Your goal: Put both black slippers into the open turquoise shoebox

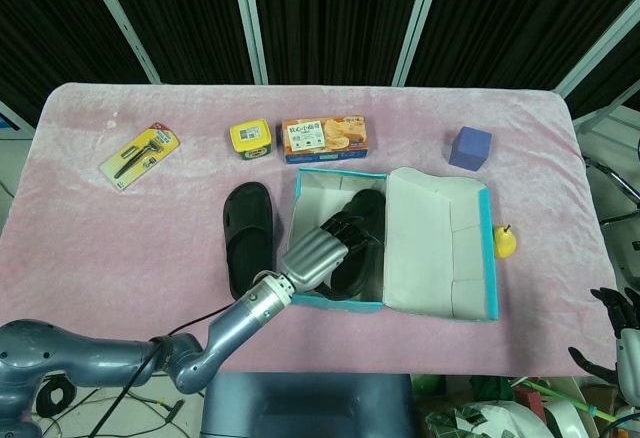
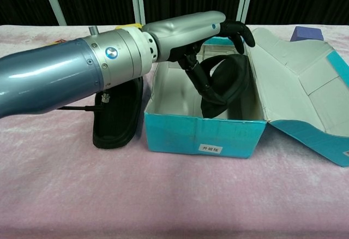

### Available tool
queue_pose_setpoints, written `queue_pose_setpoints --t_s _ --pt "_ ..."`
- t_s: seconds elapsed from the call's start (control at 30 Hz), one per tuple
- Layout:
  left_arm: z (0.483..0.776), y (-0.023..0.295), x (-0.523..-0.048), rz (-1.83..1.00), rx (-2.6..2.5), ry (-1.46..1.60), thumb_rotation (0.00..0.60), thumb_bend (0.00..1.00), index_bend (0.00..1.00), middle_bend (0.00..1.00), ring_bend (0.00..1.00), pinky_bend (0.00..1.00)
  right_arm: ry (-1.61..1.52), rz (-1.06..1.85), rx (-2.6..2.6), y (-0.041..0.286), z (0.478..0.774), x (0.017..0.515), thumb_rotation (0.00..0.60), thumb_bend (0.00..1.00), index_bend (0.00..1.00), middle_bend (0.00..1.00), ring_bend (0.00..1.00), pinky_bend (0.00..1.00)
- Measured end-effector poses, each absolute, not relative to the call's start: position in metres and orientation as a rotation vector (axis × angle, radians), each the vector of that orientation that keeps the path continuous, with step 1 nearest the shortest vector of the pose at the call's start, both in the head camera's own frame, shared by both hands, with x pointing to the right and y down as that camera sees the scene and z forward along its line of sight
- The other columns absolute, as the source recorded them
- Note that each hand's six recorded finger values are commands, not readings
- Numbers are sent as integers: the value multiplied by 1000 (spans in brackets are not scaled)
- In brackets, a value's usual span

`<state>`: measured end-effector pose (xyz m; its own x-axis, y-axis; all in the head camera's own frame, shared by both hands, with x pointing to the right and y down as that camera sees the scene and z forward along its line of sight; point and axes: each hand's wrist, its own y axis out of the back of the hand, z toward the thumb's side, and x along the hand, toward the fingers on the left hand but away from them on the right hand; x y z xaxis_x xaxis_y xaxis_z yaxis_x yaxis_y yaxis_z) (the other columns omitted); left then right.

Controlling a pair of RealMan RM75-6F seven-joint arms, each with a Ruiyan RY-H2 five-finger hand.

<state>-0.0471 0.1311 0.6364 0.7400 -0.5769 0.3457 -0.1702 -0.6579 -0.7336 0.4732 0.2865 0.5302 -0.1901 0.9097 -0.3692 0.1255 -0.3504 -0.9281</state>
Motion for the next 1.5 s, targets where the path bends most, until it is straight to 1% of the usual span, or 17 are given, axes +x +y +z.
queue_pose_setpoints --t_s 0.4,0.5,0.63,0.8,0.97,1.2,1.27,1.43,1.5 --pt "662 125 -31 -831 -2233 605 600 0 158 182 52 0 -1238 1607 -1442 287 530 473 600 12 218 171 76 200" --pt "668 126 -27 -855 -2243 593 600 0 154 176 50 0 -1241 1608 -1440 288 529 474 600 12 218 171 76 200" --pt "672 129 -24 -889 -2258 567 600 0 127 142 29 0 -1247 1608 -1439 289 529 474 600 11 218 171 76 200" --pt "676 133 -26 -946 -2271 512 600 0 116 140 29 0 -1249 1604 -1440 289 529 474 600 12 218 171 76 200" --pt "666 136 -22 -916 -2304 527 600 0 108 142 29 0 -1250 1603 -1440 289 529 474 600 12 218 171 76 200" --pt "639 138 -24 -771 -2331 560 600 0 97 139 9 0 -1246 1601 -1441 288 529 474 600 12 218 171 76 200" --pt "632 138 -27 -749 -2349 574 600 0 104 147 14 0 -1244 1600 -1441 288 529 473 600 12 218 171 76 200" --pt "617 130 -43 -718 -2319 620 600 0 165 160 29 0 -1247 1599 -1440 287 528 473 600 11 218 171 76 200" --pt "614 126 -52 -729 -2287 626 600 0 163 161 34 0 -1244 1598 -1442 286 529 473 600 12 218 171 76 200"
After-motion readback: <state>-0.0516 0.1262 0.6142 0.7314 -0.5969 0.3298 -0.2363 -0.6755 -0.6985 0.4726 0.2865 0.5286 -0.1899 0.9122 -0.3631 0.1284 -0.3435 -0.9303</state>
